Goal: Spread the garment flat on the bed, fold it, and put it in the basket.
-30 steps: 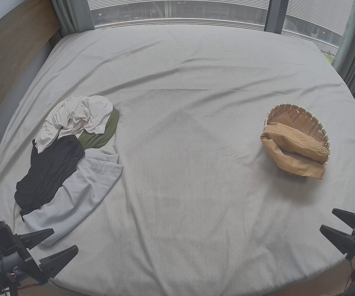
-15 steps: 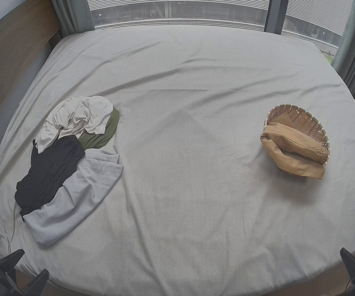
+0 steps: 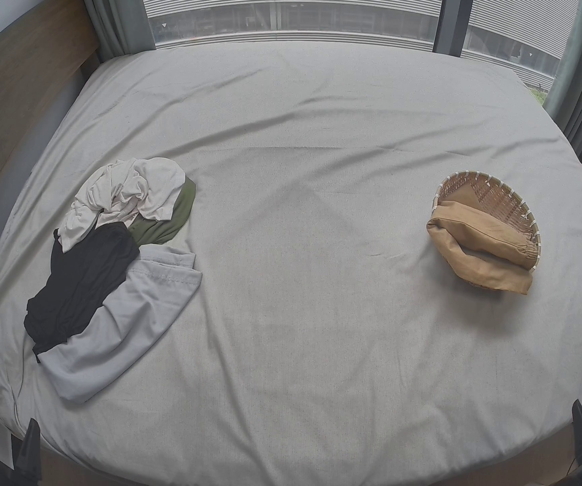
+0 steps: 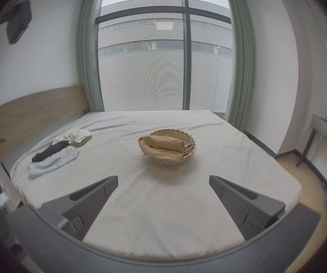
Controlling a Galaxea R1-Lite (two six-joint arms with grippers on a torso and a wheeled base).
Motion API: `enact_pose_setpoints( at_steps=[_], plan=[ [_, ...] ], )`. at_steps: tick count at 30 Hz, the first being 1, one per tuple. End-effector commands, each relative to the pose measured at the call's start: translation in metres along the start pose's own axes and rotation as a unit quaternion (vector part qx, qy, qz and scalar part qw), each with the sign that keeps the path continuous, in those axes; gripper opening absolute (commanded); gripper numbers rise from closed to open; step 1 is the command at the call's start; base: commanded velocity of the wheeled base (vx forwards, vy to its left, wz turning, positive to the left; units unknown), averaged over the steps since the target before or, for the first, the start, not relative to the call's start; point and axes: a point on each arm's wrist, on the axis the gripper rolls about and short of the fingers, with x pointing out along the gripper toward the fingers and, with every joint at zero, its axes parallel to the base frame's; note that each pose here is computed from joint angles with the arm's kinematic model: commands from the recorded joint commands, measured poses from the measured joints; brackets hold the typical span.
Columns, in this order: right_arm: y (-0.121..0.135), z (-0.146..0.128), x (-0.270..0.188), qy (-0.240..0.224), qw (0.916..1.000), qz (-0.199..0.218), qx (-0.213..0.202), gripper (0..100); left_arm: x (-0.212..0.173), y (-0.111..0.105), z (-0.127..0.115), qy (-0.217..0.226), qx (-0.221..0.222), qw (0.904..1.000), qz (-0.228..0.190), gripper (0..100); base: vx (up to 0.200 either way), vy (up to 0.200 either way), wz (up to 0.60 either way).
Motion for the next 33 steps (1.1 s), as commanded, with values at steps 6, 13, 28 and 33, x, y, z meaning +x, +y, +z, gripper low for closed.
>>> enact_pose_setpoints(
  at_steps=[6,13,28,33],
  plan=[
    [0.0004,-0.0083,0.0006,-0.001,0.9997,0.005,0.023,100,-0.0002,0.0002,-0.0029,-0.016,0.044,0.9989,0.005,100,0.000,0.000,0.00],
    [0.0002,-0.0072,0.0019,0.007,0.9998,0.007,0.015,100,-0.0002,0.0001,-0.0047,-0.008,0.001,1.0000,-0.003,100,0.000,0.000,0.00],
    [0.0003,-0.0075,0.0014,0.002,0.9998,0.003,0.022,100,-0.0003,-0.0005,-0.0074,0.005,0.013,0.9998,-0.016,100,0.000,0.000,0.00],
    [0.0003,-0.0075,0.0014,0.002,0.9998,0.003,0.022,100,-0.0003,-0.0004,-0.0076,0.006,0.013,0.9997,-0.017,100,0.000,0.000,0.00]
  ],
)
